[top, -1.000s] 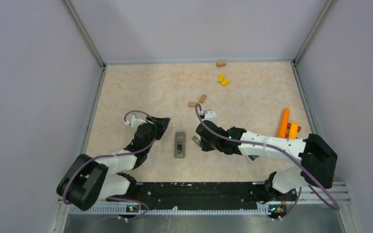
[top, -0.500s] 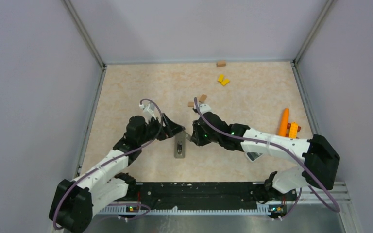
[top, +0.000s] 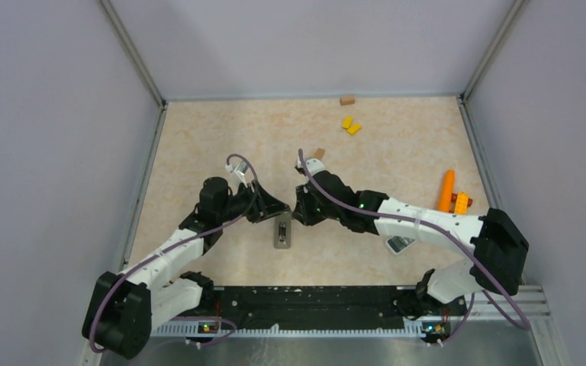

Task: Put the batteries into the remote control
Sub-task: Pick up the battery cover at the center of the board.

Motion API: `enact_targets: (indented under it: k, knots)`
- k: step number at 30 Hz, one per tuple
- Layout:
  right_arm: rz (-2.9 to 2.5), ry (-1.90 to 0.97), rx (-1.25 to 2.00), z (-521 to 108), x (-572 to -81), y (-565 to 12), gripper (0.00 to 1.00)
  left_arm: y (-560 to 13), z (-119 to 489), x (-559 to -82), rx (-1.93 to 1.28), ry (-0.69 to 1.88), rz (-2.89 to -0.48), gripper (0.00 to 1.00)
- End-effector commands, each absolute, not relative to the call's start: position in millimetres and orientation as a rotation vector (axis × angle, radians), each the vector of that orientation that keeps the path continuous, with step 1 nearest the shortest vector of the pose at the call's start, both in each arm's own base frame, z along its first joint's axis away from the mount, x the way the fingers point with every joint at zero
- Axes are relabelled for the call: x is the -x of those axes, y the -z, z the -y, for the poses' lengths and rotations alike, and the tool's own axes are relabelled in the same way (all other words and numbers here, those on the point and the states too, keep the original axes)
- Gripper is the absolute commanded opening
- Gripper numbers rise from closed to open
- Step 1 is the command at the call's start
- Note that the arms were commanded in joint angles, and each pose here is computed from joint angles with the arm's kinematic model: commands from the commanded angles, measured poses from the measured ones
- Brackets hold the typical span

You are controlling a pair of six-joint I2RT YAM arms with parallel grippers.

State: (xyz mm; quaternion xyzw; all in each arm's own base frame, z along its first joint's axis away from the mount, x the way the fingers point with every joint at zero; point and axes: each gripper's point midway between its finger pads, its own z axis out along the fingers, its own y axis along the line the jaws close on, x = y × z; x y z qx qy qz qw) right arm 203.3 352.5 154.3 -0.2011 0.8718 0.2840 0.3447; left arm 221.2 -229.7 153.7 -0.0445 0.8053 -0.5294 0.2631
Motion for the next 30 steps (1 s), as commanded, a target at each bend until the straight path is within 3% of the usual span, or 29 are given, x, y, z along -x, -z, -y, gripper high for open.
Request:
enact_targets:
  k: [1, 3, 7, 11, 15, 16, 20, 21, 24, 30]
  knots:
    - [-2.182, -0.786, 0.536, -367, -214, -181, 0.1, -178, 227, -229, 0.119, 1.475, -2.092, 0.48]
    - [-2.182, -0.783, 0.536, -367, -214, -180, 0.1, -178, 227, -229, 0.129, 1.484, -2.093, 0.45]
    - [-2.182, -0.785, 0.528, -369, -215, -180, 0.09, -177, 231, -226, 0.128, 1.533, -2.101, 0.29]
    - [-2.175, -0.784, 0.521, -371, -218, -180, 0.09, -178, 233, -225, 0.137, 1.568, -2.114, 0.03]
    - [-2.15, -0.768, 0.524, -371, -223, -182, 0.11, -181, 235, -224, 0.168, 1.587, -2.155, 0.0]
    - [-2.142, -0.76, 0.529, -370, -224, -183, 0.14, -182, 235, -224, 0.182, 1.587, -2.172, 0.0]
    - [-2.009, -0.708, 0.589, -356, -229, -198, 0.62, -183, 230, -230, 0.327, 1.535, -2.254, 0.0]
    - [-1.952, -0.712, 0.632, -352, -226, -204, 0.68, -185, 228, -233, 0.371, 1.513, -2.27, 0.0]
    - [-1.75, -0.735, 0.777, -346, -216, -227, 0.74, -184, 219, -236, 0.537, 1.469, -2.347, 0.0]
    - [-1.387, -0.599, 1.043, -340, -200, -252, 0.74, -199, 212, -232, 0.791, 1.468, -2.424, 0.0]
